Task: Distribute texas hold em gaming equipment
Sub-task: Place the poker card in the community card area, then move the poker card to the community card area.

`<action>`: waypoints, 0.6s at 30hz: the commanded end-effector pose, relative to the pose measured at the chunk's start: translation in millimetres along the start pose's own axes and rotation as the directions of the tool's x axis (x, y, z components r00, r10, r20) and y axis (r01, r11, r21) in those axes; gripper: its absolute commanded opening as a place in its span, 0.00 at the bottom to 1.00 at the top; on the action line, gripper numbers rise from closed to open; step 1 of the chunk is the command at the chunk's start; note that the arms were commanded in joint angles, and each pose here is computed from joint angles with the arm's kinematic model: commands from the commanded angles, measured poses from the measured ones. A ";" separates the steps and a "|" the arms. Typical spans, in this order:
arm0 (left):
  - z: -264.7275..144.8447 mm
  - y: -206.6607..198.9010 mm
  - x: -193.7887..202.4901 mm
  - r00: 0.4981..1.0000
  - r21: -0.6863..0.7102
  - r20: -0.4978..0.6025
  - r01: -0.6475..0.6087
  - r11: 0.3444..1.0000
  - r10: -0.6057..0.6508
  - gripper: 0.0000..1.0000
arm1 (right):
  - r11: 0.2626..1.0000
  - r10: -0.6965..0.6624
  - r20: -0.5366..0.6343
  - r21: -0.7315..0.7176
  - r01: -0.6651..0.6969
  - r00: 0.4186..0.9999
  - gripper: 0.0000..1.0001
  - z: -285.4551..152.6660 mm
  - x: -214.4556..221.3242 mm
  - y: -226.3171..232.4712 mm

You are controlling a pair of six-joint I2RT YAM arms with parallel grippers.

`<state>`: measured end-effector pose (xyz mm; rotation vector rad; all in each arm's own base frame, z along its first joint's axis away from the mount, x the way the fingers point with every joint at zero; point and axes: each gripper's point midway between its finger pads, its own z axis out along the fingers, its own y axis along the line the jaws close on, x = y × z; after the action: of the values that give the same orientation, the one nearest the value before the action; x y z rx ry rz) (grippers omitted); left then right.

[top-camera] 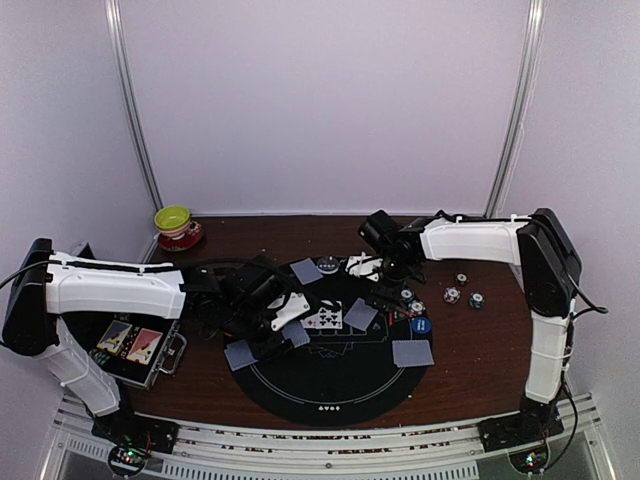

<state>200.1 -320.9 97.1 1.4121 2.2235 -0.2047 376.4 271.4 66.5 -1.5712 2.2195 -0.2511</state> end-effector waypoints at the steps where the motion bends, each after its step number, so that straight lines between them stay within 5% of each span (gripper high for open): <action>1: -5.0 2.1 -5.4 0.999 -0.011 0.038 0.001 1.000 0.000 0.66 | 0.999 -0.005 -0.045 0.031 0.007 0.999 1.00 14.4 7.1 5.8; 18: -5.6 1.7 -6.6 0.999 -0.009 0.041 -0.001 1.000 0.002 0.66 | 0.993 -0.021 -0.124 0.113 0.035 0.992 1.00 30.1 29.8 9.0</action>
<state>199.7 -320.0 95.9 1.4136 2.2260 -0.2019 364.4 263.2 41.2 -1.6114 2.2199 -0.3669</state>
